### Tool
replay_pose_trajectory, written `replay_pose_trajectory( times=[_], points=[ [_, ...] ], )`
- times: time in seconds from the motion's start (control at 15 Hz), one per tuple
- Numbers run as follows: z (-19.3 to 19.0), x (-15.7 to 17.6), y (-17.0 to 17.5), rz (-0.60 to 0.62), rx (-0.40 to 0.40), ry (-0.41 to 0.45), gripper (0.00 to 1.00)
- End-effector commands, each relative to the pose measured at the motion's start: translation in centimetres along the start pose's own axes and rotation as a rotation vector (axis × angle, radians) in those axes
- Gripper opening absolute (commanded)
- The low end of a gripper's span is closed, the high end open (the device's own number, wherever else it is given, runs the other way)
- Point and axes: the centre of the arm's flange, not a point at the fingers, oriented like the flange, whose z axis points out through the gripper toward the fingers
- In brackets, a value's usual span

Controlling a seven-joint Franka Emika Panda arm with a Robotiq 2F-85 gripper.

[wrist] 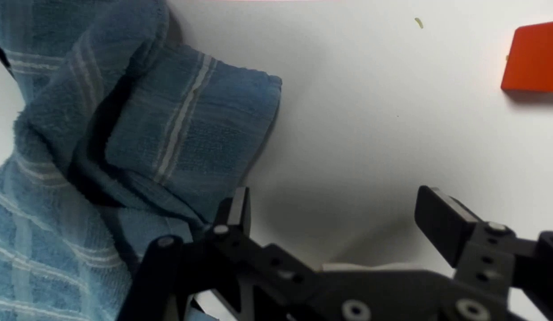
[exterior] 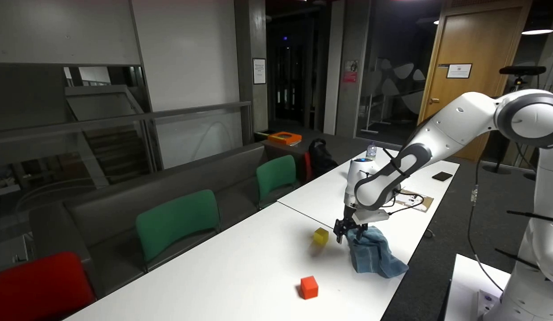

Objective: Move the cloth

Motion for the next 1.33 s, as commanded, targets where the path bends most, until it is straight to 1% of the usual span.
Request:
replay_pose_trajectory(
  times=[0.0,0.13,0.33,0.53,1.0,1.27],
  points=[
    [1.3,1.5,-0.6,0.017,-0.003,-0.058,1.0],
    [2.2,1.4,-0.2,0.047,-0.036,-0.091,1.0],
    [3.3,0.9,0.5,0.109,-0.063,-0.131,1.0],
    [3.8,0.1,0.7,0.175,-0.076,-0.15,1.0],
    [5.1,-1.5,1.5,0.342,-0.092,-0.233,1.0],
    [5.7,-1.9,2.4,0.417,-0.115,-0.231,1.0]
  ],
)
